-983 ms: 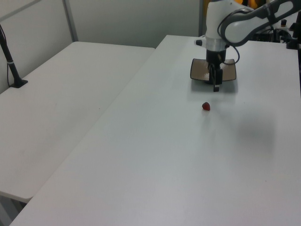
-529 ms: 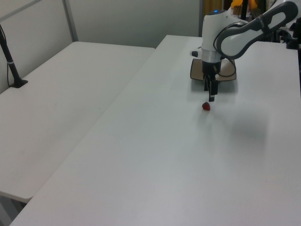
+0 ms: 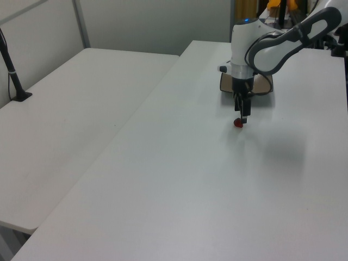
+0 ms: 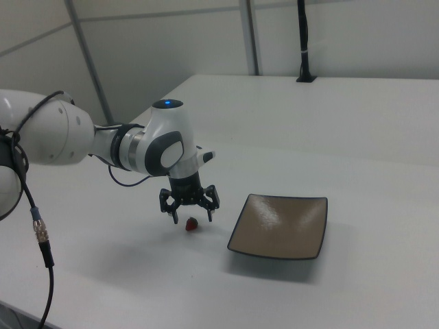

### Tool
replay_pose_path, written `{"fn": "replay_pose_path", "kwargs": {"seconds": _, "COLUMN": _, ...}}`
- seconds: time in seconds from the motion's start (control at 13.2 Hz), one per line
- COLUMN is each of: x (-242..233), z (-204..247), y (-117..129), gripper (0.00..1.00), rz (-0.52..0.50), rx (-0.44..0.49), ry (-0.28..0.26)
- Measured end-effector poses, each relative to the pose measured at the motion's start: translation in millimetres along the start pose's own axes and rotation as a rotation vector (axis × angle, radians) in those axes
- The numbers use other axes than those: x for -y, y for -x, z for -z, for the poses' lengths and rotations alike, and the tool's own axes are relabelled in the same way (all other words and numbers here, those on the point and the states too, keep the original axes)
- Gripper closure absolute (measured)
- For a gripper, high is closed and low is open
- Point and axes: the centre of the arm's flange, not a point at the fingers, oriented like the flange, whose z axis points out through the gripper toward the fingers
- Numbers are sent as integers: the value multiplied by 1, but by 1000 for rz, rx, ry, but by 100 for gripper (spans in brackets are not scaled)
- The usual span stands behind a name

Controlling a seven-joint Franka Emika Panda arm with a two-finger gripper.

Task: Strawberries on a ceramic plate
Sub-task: 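Close the gripper around the red strawberry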

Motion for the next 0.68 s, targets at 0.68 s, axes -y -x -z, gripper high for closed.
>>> {"fn": "replay_pose_path", "kwargs": {"seconds": 0.68, "x": 10, "z": -18, "y": -5, "gripper": 33, "rz": 44, "rx": 31, "ry": 14}}
